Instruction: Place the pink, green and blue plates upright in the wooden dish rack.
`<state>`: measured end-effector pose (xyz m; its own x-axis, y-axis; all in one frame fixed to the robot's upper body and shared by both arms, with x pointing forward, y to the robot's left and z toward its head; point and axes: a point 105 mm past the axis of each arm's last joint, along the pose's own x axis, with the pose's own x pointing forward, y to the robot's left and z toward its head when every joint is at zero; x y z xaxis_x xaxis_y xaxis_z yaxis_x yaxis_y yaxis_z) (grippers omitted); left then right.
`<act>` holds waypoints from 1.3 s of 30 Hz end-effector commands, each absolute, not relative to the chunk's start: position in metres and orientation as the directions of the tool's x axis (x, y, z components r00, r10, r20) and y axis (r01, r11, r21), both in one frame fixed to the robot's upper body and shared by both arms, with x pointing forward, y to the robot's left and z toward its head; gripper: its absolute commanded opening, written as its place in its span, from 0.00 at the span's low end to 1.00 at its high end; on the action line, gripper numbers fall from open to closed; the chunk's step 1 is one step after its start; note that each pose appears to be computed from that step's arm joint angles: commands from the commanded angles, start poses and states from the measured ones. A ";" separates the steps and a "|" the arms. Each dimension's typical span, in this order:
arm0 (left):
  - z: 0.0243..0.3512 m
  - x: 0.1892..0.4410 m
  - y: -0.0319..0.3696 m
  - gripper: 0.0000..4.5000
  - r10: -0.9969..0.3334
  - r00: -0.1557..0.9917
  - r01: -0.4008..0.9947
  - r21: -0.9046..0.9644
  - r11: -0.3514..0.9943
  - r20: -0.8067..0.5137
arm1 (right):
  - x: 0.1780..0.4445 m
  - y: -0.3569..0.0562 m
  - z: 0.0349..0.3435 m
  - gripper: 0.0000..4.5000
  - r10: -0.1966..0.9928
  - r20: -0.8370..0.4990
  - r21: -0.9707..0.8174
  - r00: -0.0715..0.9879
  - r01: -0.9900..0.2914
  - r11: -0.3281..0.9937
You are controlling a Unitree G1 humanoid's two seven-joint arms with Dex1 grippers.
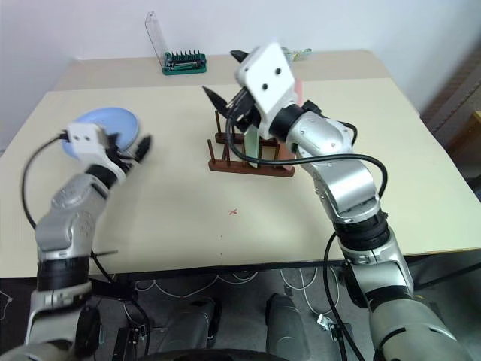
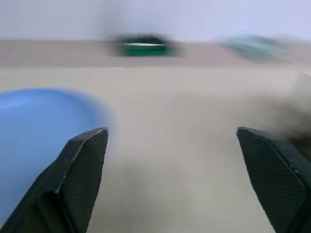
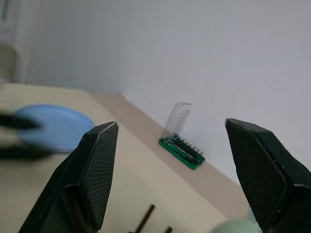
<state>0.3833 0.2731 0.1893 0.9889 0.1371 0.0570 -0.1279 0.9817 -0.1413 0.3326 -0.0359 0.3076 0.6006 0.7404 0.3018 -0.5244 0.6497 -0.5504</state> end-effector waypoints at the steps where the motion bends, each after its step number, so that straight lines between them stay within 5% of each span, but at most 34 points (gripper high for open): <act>1: 0.178 0.382 0.320 0.99 0.358 0.930 -0.366 -0.264 0.893 -0.077 | 0.325 -0.028 0.320 0.80 0.760 0.345 -0.590 0.550 -0.503 0.632; 5: 0.171 0.385 0.345 0.99 0.445 0.878 -0.478 -0.376 0.794 -0.178 | 0.327 -0.027 0.316 0.80 0.763 0.338 -0.600 0.551 -0.499 0.625; 14: 0.148 0.407 0.350 0.99 0.373 0.857 -0.515 -0.559 0.650 -0.355 | 0.327 -0.026 0.313 0.80 0.766 0.335 -0.607 0.549 -0.497 0.621; 17: 0.149 0.410 0.353 0.80 0.371 0.857 -0.515 -0.614 0.598 -0.357 | 0.327 -0.027 0.311 0.80 0.765 0.329 -0.607 0.554 -0.496 0.620; 24: 0.149 0.412 0.355 0.00 0.381 0.854 -0.520 -0.624 0.583 -0.356 | 0.328 -0.027 0.304 0.80 0.765 0.311 -0.614 0.564 -0.496 0.614; 32: 0.256 0.411 0.290 0.00 0.206 0.971 -0.123 -0.484 0.866 0.122 | 0.319 -0.009 0.279 0.80 0.848 0.177 -0.816 0.500 -0.407 0.410; 39: 0.300 0.384 0.218 0.00 -0.048 0.970 0.122 -0.303 0.945 0.240 | 0.323 0.006 0.259 0.80 0.874 0.083 -0.933 0.479 -0.270 0.236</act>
<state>0.3937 0.2230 0.2882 0.9785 -0.0216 0.2049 0.0868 0.9452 -0.3148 0.3270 0.0031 0.2451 0.4999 0.8646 0.0506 -0.3499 0.2550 -0.9014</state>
